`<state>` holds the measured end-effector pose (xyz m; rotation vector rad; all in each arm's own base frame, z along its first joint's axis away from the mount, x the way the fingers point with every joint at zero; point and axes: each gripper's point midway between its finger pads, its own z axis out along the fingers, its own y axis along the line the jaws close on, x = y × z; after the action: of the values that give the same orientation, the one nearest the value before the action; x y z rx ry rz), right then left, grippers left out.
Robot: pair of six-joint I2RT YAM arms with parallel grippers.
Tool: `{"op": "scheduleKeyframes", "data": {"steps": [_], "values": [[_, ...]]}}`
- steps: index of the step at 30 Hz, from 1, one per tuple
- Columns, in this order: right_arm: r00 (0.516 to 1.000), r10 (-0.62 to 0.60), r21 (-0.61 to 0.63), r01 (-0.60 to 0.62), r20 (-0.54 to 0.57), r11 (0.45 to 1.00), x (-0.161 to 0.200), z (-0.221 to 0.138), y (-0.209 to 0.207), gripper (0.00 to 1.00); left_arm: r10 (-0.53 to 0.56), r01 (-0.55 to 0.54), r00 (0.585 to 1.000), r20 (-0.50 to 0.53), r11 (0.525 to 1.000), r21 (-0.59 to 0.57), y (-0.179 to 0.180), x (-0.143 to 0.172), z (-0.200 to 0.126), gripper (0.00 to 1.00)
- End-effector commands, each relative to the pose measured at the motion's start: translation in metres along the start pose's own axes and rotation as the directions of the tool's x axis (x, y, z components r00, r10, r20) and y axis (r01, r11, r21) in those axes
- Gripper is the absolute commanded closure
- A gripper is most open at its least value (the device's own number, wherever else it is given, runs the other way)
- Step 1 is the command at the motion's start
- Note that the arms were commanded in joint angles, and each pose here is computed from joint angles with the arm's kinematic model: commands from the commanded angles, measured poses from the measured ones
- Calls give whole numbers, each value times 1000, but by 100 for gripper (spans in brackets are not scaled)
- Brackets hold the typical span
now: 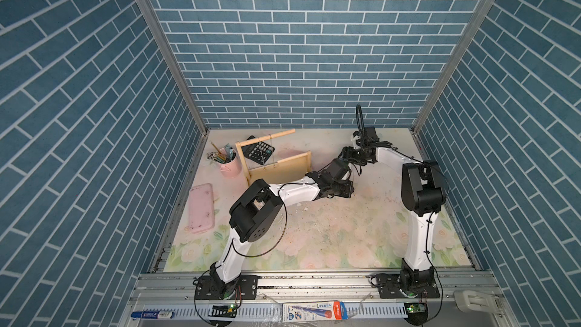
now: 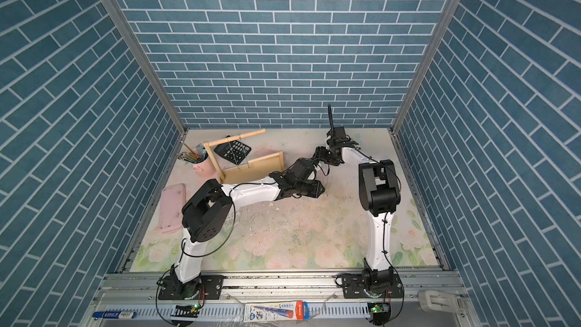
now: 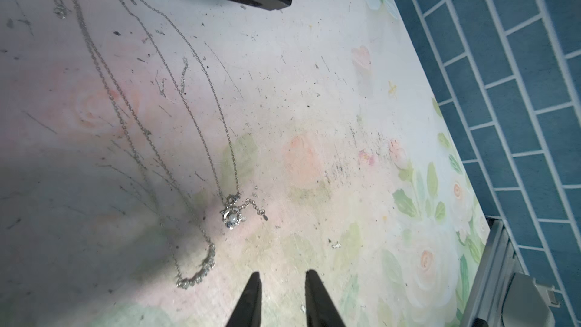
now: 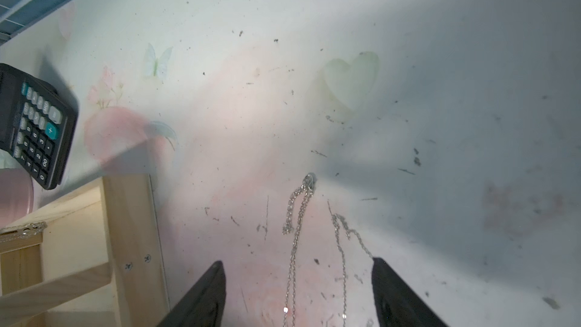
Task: Take the necklace off the jewelry display stand
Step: Place the necklace at the center of the board.
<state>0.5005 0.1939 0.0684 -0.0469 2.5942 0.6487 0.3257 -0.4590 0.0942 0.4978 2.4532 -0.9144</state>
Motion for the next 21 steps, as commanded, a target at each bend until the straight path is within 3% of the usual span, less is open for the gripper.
{"op": "scheduleKeyframes", "data": {"steps": [1,5,15,21], "values": [[999,26,-50,-25,32,998,-14,-24,18,27,-5,5,1000,18,1000,3,-2,-4,-13,66],[998,53,-80,-51,31,996,-13,-19,20,27,-20,20,999,41,1000,10,1,-8,-31,60],[995,98,-119,-96,7,988,-5,-5,20,26,-85,70,990,111,989,128,-8,-28,-63,23],[995,101,-105,-102,-15,989,4,2,13,26,-95,73,986,139,985,156,-11,-32,-70,13]]}}
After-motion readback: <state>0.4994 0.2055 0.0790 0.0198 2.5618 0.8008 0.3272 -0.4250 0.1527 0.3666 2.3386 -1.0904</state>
